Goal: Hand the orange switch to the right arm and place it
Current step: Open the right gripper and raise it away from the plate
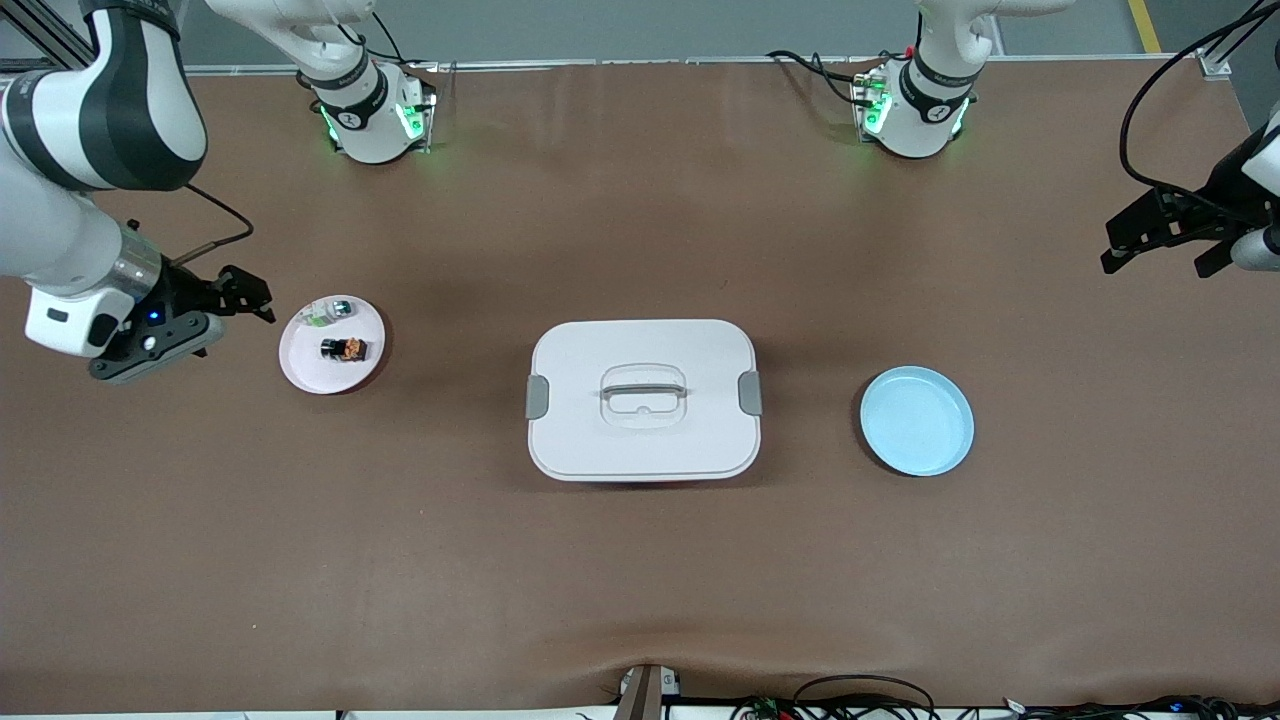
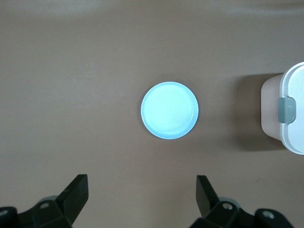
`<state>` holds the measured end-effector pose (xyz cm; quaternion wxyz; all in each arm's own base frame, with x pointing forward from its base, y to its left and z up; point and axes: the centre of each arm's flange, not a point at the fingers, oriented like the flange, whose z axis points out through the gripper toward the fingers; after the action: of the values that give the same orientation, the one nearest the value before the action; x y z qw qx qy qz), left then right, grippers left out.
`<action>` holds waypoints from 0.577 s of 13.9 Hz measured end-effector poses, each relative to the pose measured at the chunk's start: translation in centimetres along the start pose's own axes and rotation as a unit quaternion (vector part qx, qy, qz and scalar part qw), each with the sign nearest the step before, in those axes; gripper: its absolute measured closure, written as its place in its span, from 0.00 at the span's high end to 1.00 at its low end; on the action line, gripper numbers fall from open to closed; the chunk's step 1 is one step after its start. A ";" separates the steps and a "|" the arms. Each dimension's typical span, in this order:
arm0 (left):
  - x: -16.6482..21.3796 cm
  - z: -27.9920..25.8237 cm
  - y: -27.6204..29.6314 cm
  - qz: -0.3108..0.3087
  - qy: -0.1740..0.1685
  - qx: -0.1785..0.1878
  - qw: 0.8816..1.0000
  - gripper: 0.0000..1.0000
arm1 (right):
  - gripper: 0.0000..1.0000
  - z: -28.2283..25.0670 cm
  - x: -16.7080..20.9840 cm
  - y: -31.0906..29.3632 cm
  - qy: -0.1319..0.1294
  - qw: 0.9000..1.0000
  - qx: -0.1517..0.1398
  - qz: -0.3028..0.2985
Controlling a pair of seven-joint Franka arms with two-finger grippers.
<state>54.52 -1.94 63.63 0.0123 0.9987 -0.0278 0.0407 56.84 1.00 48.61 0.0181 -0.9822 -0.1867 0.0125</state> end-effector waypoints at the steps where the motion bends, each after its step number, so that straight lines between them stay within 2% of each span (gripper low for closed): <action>1: 0.1 0.1 0.0 0.000 -0.001 0.000 1.000 1.00 | 1.00 -0.9 0.2 0.3 -0.002 0.999 -0.006 0.037; 4: 0.2 0.2 0.0 0.000 -0.001 0.000 1.000 1.00 | 1.00 -4.6 0.7 1.0 -0.006 0.993 -0.015 0.117; 8: 0.2 0.0 0.0 0.000 0.000 0.000 1.000 1.00 | 1.00 -9.7 0.6 3.9 0.031 0.988 -0.026 0.150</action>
<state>54.73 -1.92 63.62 0.0121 0.9987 -0.0275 0.0411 59.17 -2.69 58.13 -0.0034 -0.9991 -0.0373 -0.0203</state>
